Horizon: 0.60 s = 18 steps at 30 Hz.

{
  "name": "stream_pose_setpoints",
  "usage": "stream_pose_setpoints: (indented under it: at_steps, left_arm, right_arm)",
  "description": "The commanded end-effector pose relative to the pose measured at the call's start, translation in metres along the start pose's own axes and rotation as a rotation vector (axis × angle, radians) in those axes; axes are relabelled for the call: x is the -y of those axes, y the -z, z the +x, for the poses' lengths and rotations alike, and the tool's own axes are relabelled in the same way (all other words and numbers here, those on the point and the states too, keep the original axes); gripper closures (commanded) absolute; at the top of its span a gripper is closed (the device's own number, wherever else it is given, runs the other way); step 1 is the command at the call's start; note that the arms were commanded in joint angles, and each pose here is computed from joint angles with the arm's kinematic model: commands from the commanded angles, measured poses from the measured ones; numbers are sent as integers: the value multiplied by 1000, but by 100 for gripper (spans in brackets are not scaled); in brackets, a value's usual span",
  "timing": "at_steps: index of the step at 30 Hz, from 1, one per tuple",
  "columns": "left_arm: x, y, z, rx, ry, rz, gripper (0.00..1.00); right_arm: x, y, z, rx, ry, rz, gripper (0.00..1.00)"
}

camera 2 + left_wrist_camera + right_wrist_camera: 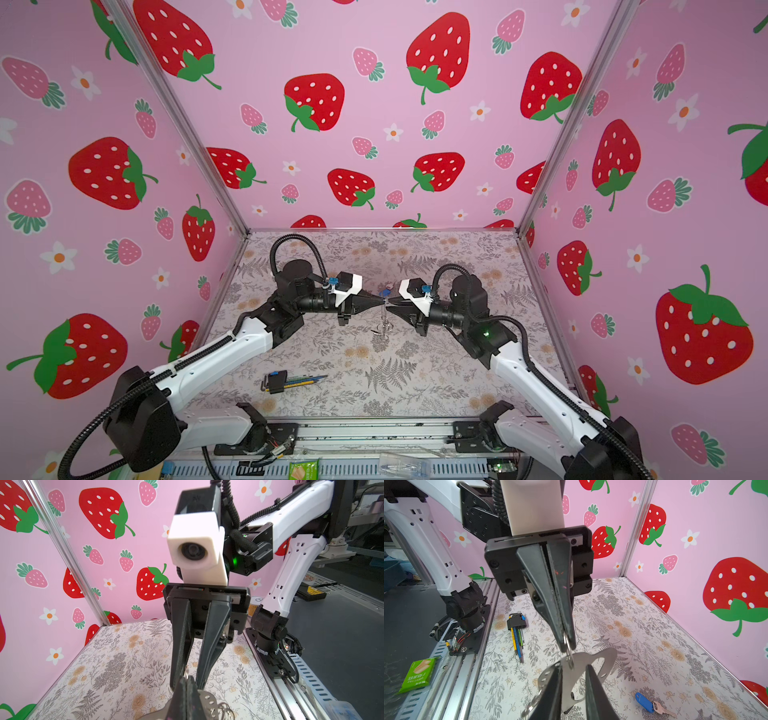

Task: Put the keys on the keyring

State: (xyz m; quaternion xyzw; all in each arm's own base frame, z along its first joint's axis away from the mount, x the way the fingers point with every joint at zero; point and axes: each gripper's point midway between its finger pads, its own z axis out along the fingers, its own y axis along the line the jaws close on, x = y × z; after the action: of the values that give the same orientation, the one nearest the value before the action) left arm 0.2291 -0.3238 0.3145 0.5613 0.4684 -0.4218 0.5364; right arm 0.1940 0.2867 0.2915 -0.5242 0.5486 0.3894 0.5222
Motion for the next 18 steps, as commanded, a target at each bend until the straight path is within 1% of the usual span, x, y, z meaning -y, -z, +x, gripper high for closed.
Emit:
stream_pose_setpoints:
  at_steps: [1, 5, 13, 18]
  left_arm:
    - [1, 1, -9, 43, -27, 21, 100]
    - [2, 1, -10, 48, -25, 26, 100]
    - [2, 1, -10, 51, -19, 33, 100]
    - [3, 1, -10, 54, -19, 42, 100]
  right_arm:
    - [-4, 0, 3, 10, -1, -22, 78]
    - [-4, 0, 6, 12, 1, -17, 77]
    - [-4, 6, -14, 90, 39, 5, 78]
    - [-4, 6, -19, 105, 45, 4, 78]
